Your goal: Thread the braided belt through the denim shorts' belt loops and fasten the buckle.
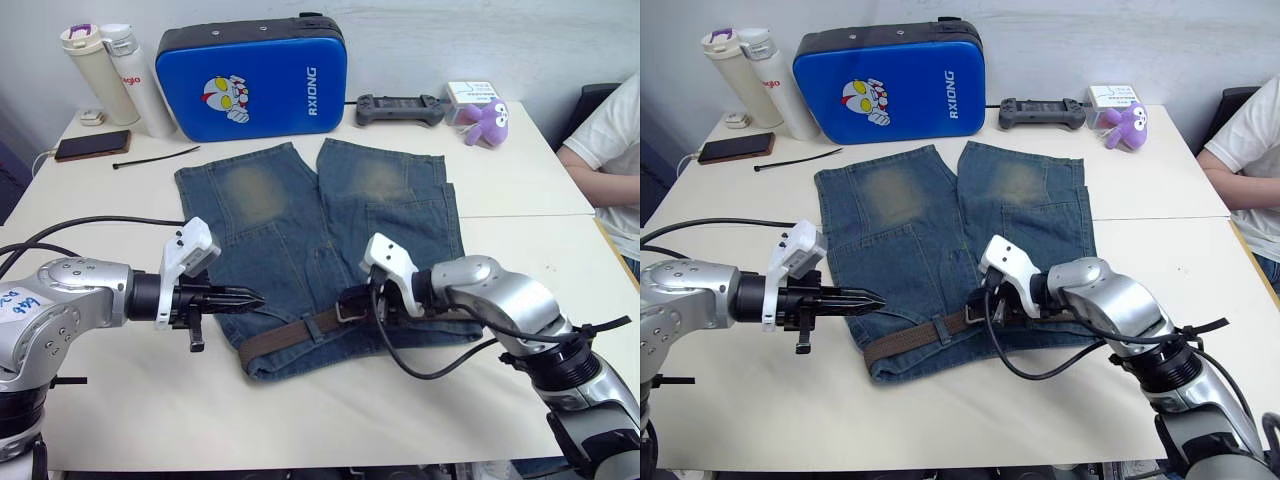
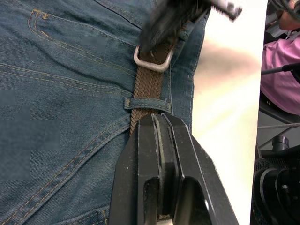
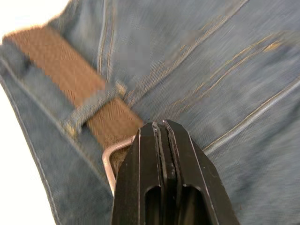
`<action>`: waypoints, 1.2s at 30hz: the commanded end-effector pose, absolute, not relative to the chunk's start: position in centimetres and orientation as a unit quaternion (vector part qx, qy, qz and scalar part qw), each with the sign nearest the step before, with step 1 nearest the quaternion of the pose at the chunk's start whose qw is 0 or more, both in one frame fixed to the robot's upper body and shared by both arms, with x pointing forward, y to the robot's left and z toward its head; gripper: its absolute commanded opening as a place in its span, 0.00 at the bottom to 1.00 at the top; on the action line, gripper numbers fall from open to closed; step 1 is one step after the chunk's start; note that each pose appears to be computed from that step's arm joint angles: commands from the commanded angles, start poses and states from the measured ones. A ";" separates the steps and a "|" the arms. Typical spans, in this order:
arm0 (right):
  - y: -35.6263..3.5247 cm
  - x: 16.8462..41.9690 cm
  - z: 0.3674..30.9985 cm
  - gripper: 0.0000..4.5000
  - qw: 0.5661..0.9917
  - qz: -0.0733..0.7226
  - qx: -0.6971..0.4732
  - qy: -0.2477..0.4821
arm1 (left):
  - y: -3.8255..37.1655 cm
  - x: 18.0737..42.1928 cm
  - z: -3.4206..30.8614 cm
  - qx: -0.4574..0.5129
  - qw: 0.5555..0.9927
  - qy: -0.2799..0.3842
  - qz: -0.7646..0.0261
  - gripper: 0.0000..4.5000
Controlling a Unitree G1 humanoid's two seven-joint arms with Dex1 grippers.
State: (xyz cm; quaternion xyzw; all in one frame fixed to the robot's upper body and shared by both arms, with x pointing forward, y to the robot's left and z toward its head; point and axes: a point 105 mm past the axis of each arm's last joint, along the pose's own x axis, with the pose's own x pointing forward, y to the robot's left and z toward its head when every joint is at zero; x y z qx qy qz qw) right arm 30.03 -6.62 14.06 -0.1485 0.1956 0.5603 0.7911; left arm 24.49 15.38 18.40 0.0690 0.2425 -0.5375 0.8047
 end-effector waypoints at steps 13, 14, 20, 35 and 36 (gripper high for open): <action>-7.3 29.8 7.6 0.01 0.698 0.533 -0.434 0.200 | 15.3 25.1 18.7 0.101 0.801 0.239 -0.539 0.00; -7.2 29.8 7.8 0.01 0.695 0.535 -0.439 0.195 | 15.2 25.2 18.6 0.102 0.800 0.240 -0.540 0.00; -7.4 31.6 13.5 0.01 0.773 0.506 -0.356 0.140 | 15.0 25.6 18.6 0.103 0.798 0.237 -0.545 0.00; -7.0 28.1 13.7 0.01 0.769 0.574 -0.185 0.214 | 14.8 26.1 18.4 0.107 0.793 0.234 -0.552 0.00; -6.7 28.2 13.8 0.01 0.769 0.575 -0.183 0.211 | 14.8 26.1 18.4 0.108 0.794 0.233 -0.551 0.00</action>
